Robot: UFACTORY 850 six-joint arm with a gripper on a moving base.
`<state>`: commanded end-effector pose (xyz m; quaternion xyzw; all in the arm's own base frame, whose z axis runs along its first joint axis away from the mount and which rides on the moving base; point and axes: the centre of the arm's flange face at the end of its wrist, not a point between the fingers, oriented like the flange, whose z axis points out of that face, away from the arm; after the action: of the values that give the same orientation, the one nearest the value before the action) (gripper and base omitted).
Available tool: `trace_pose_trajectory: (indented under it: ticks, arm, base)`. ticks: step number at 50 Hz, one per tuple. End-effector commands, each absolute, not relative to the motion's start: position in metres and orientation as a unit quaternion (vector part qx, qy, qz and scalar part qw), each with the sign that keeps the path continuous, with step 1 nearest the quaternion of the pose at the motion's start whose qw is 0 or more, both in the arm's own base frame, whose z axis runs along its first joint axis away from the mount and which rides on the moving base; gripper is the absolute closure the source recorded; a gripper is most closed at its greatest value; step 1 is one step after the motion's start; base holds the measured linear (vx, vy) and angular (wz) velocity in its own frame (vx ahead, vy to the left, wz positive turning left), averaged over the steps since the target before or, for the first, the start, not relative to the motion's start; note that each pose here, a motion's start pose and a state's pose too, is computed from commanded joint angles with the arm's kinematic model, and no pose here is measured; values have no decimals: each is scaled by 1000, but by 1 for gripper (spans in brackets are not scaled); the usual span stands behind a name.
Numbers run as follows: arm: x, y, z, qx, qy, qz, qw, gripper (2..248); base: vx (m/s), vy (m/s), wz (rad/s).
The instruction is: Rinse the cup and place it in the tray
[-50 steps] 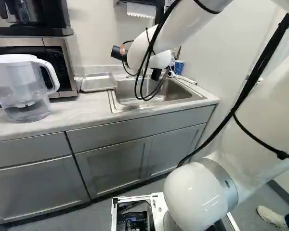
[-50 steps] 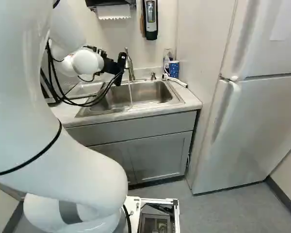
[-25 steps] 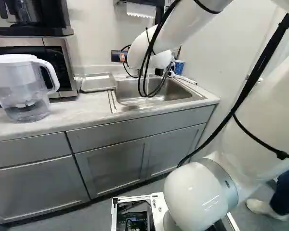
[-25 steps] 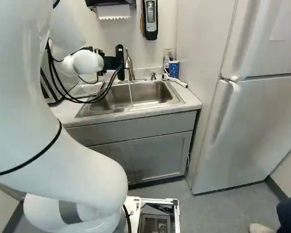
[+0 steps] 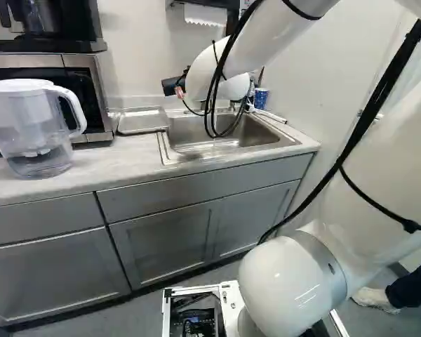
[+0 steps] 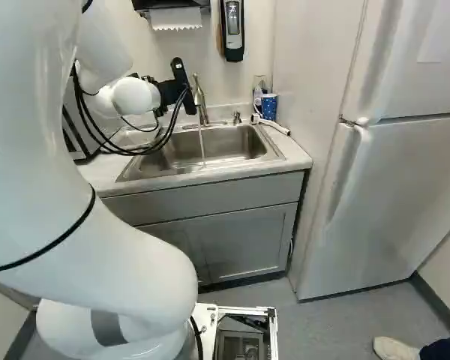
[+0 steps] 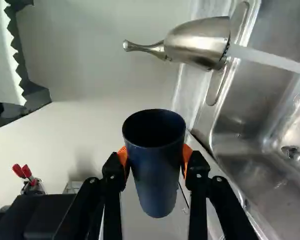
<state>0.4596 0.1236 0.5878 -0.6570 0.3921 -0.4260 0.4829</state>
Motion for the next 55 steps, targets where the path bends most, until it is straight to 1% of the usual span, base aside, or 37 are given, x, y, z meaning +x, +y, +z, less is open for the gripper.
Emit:
trace_pose_trajectory:
  ticks: [55]
  arm:
    - [460, 124, 588, -742, 188, -546, 341, 129]
  base:
    - [0, 0, 0]
